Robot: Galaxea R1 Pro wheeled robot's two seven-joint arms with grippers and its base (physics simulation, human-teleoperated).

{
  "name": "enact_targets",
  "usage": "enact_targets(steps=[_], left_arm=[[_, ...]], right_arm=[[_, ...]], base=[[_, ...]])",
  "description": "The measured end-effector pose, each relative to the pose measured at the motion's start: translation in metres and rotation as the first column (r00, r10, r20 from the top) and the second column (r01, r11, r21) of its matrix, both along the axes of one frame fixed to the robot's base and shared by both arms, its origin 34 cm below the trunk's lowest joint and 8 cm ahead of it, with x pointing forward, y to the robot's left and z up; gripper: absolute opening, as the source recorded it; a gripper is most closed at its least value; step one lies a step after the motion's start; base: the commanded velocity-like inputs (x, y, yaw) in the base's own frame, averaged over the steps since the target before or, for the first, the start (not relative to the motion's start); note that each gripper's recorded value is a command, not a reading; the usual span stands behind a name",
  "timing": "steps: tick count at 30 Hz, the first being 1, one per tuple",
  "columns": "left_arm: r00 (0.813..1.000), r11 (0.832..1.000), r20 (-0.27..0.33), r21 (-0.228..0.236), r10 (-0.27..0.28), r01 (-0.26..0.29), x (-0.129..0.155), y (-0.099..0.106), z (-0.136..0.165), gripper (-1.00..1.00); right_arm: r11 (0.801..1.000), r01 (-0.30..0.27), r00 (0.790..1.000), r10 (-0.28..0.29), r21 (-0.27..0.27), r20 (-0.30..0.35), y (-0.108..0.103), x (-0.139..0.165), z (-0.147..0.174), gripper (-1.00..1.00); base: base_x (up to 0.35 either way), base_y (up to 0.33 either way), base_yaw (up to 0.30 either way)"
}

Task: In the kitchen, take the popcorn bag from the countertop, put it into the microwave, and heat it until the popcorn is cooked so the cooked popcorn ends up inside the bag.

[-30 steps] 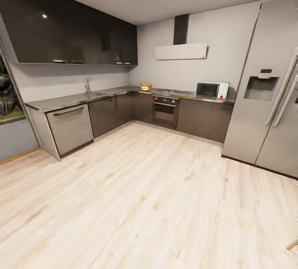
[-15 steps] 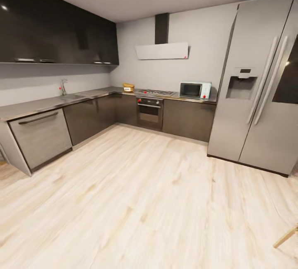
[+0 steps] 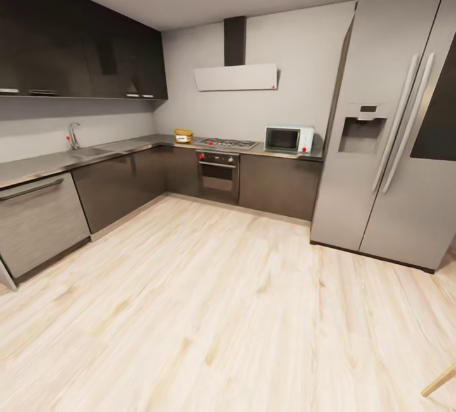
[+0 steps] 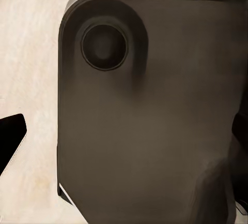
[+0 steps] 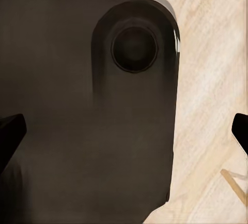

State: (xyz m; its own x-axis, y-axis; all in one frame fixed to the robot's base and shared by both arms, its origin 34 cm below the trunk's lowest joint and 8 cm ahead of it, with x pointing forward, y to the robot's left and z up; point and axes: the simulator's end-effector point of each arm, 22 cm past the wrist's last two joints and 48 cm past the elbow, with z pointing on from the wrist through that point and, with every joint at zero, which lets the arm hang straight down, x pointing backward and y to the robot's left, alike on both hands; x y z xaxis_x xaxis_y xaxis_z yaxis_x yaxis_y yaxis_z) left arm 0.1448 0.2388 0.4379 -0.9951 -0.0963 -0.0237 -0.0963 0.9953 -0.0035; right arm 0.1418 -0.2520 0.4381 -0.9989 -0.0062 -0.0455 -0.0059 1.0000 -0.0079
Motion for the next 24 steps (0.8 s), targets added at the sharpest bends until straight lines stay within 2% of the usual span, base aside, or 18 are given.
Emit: enact_targets(steps=[8,19,24], left_arm=[[1.000,1.000,0.000,0.000,0.000,0.000,0.0000,0.0002,0.0000,1.00],[1.000,1.000,0.000,0.000,0.000,0.000,0.0000,0.0002,0.0000,1.00],[1.000,1.000,0.000,0.000,0.000,0.000,0.0000,0.0002,0.0000,1.00]], right_arm=[[1.000,0.001,1.000,-0.001,0.000,0.001,0.0000,0.0002,0.0000,1.00],[1.000,0.007,1.000,-0.007,0.000,0.001,-0.0002,0.0003,0.0000,1.00],[1.000,0.003,1.000,-0.003,0.000,0.000,-0.0001,-0.0001,0.0000,1.00]], base=[[0.326,0.000,-0.013],[0.326,0.000,-0.223],[0.326,0.000,-0.043]])
